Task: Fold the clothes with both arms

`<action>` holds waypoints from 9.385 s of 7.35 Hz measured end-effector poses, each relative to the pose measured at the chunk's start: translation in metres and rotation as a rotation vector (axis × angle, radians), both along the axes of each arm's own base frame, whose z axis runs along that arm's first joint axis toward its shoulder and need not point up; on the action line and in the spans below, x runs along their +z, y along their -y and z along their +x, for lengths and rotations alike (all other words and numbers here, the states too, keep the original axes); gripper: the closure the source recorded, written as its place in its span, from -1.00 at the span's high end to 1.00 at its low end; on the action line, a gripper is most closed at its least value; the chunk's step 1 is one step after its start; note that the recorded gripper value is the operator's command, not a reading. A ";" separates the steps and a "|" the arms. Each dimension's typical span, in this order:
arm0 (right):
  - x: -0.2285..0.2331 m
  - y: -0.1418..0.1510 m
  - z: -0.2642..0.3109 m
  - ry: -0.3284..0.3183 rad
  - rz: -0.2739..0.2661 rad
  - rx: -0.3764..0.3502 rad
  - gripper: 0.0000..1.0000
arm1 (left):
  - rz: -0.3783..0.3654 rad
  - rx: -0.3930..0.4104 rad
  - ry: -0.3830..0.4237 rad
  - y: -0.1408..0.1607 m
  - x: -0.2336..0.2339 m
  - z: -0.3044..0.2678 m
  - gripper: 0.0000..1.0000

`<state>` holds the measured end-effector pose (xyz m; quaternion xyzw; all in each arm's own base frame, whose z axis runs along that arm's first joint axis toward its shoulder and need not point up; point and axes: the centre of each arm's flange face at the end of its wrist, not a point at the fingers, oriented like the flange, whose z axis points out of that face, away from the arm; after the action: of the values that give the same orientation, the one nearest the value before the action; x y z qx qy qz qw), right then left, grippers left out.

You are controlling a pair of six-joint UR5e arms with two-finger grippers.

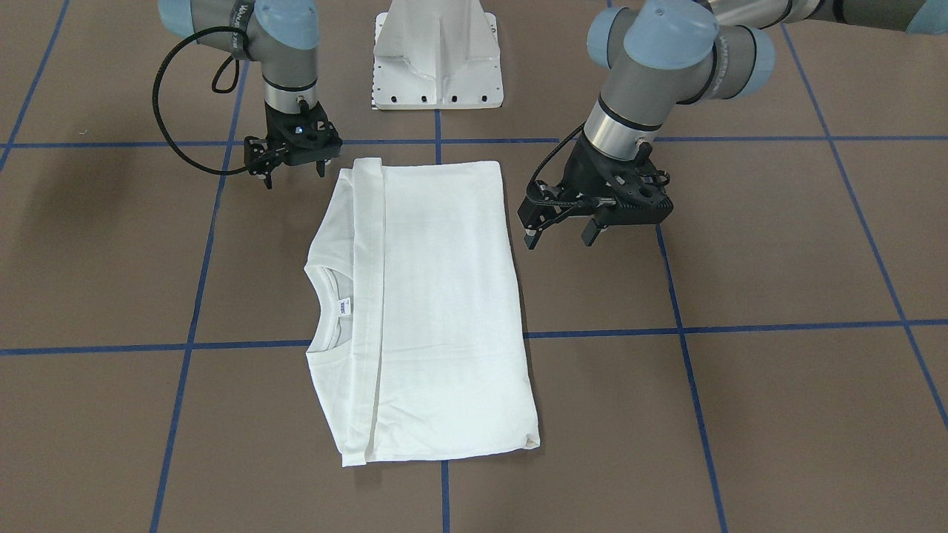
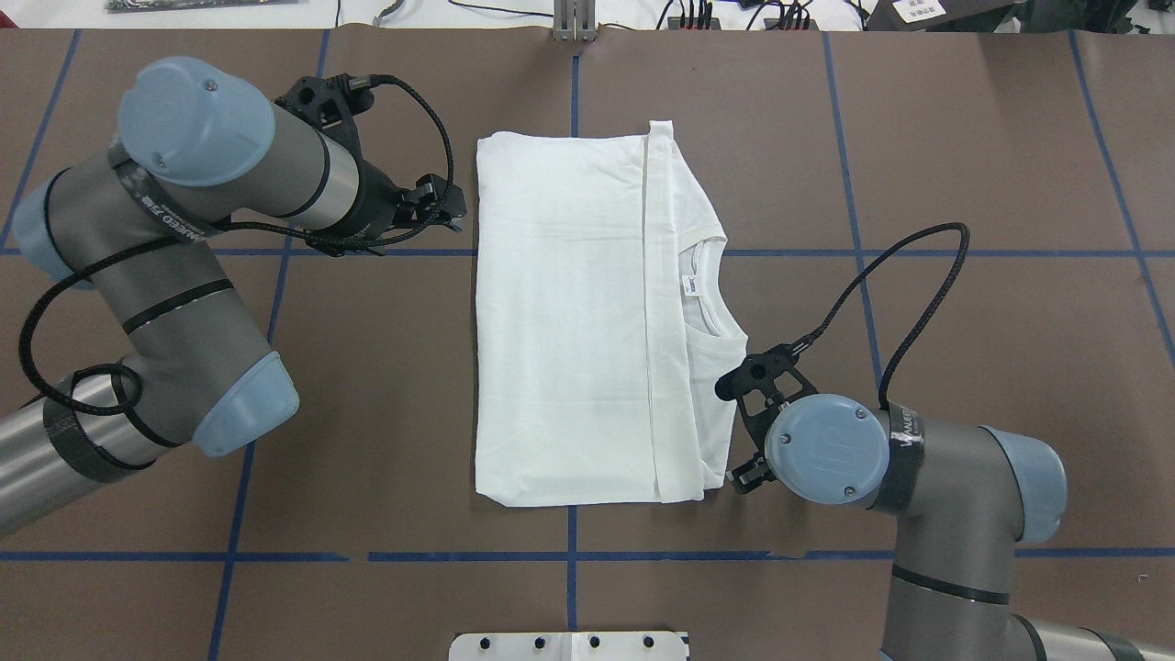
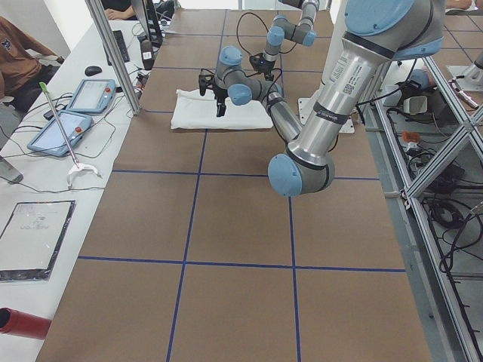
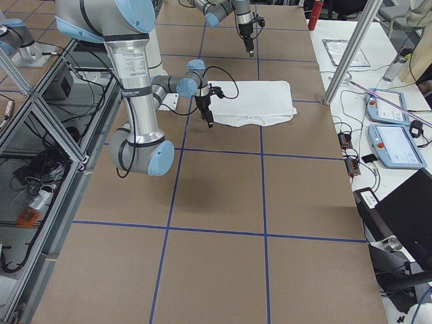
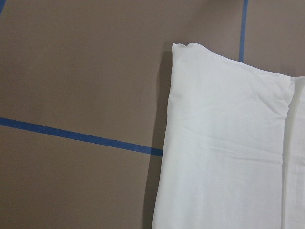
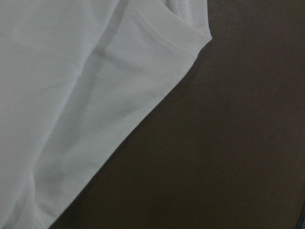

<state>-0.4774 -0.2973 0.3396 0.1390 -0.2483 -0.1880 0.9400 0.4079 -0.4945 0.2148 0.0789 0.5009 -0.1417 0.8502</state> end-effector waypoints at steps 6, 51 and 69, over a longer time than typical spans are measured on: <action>-0.075 0.010 -0.050 0.112 0.029 -0.018 0.87 | 0.000 0.003 0.012 0.001 0.008 0.002 1.00; 0.008 0.070 -0.018 -0.023 -0.060 0.056 1.00 | 0.003 0.001 0.016 0.004 0.006 0.004 1.00; -0.084 0.067 0.069 0.285 -0.196 0.171 1.00 | -0.288 0.048 -0.004 -0.222 0.045 0.170 0.48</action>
<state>-0.4088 -0.3639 0.2553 0.0924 -0.3836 -0.0609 0.9168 0.5781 -0.2729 0.2594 -0.0561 0.4786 -0.1920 0.8549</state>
